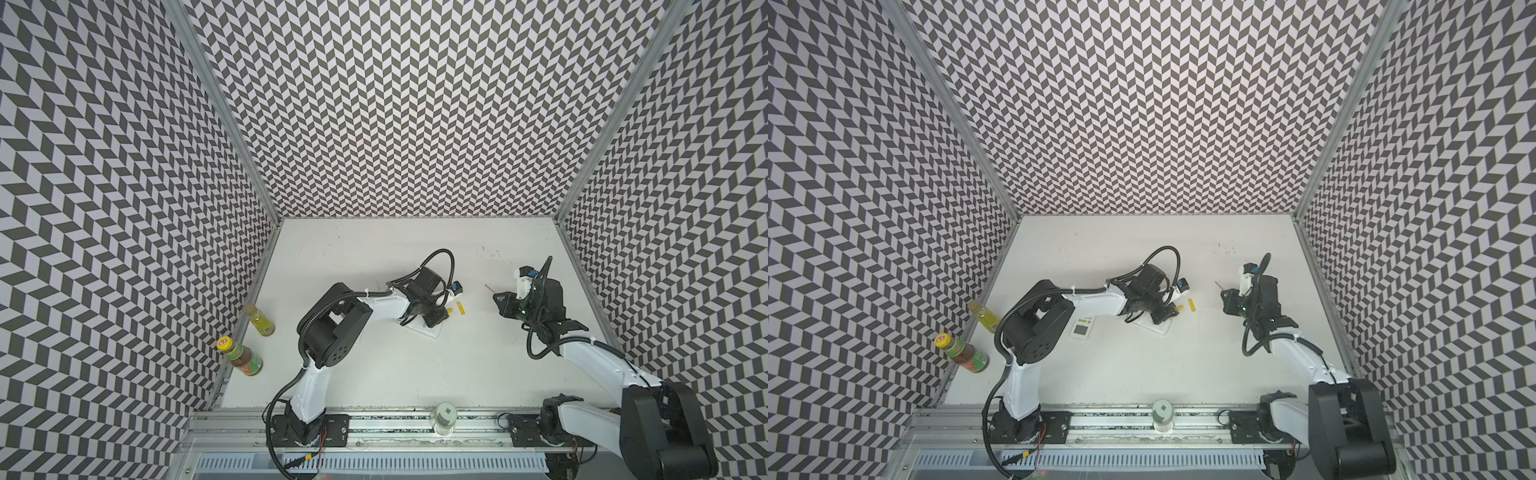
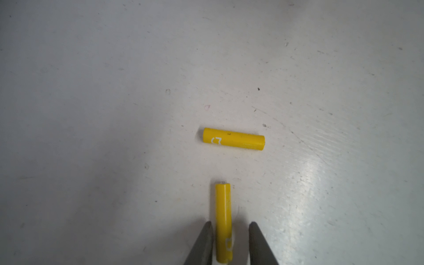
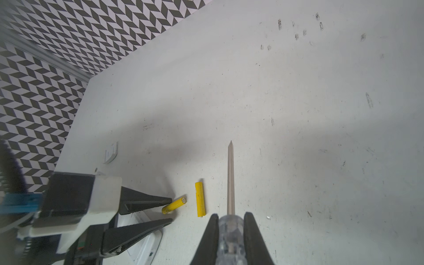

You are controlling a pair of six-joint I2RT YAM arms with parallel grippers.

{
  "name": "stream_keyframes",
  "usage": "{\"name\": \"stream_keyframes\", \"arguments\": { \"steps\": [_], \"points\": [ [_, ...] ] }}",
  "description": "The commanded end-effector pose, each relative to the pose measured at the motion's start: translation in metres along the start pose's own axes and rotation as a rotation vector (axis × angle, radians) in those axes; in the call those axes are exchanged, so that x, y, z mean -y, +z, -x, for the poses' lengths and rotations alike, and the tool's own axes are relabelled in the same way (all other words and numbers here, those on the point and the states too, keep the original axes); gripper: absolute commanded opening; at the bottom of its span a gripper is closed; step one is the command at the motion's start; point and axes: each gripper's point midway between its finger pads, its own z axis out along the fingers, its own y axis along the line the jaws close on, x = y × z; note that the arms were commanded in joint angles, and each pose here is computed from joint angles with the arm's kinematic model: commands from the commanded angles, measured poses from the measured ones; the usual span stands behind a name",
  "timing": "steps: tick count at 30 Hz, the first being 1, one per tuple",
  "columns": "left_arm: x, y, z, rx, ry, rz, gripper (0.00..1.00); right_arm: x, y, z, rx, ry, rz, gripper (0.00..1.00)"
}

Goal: Unload the batteries from the remote control

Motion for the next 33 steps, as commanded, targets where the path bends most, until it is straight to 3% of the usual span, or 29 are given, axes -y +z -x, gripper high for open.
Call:
{"name": "stream_keyframes", "arguments": {
  "steps": [1,9,19,33],
  "points": [
    [0.002,0.001,-0.016,-0.058,-0.023,-0.017,0.36,-0.002,0.002,0.018,0.09,-0.025,0.014,0.0],
    [-0.005,-0.037,0.02,0.022,-0.029,0.003,0.48,0.014,0.012,0.02,0.122,-0.004,-0.047,0.01],
    [-0.022,-0.108,0.041,0.159,-0.045,0.042,0.64,0.029,0.032,0.007,0.061,0.031,-0.091,0.14],
    [-0.124,-0.197,0.002,0.255,-0.171,0.323,0.81,0.03,0.037,0.016,0.061,0.047,-0.106,0.33]
  ]
}}
